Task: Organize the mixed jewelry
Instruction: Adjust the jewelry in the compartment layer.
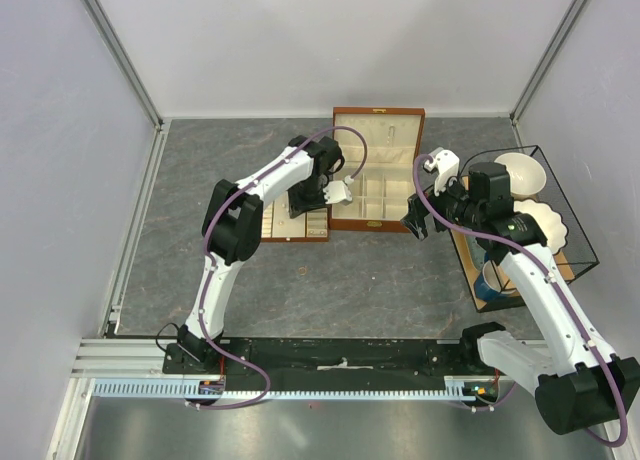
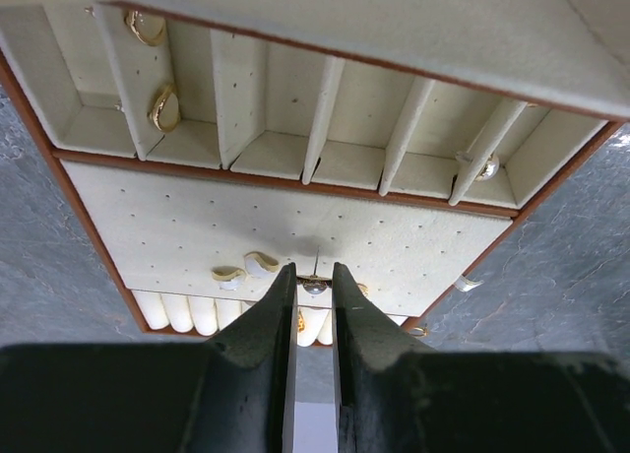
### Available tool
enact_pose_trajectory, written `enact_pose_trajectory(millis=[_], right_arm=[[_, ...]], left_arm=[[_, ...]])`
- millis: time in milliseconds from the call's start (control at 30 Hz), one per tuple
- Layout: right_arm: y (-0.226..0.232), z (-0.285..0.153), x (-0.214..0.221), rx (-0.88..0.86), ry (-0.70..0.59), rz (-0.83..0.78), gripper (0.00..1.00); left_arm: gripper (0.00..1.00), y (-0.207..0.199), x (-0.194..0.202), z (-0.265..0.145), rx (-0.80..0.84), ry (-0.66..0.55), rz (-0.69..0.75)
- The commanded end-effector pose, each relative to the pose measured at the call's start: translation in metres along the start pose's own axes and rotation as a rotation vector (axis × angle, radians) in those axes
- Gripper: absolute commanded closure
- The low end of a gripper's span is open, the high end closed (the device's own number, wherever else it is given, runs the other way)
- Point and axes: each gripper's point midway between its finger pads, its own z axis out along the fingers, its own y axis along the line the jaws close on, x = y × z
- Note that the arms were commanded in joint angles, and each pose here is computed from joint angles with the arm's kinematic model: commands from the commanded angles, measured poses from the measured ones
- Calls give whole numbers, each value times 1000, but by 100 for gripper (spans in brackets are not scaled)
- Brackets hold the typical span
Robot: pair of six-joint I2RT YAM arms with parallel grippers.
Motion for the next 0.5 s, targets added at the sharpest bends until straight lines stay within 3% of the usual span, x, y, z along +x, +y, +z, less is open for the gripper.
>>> enact_pose_trajectory(millis=[0,467], right_arm=[[0,-4,-9,5,-40,-23,2],[1,-5,-8,2,-43,-25,2]], left_arm=[[98,-2,-6,-5,14,-18,38],[98,-10,0,5,32,7,42]])
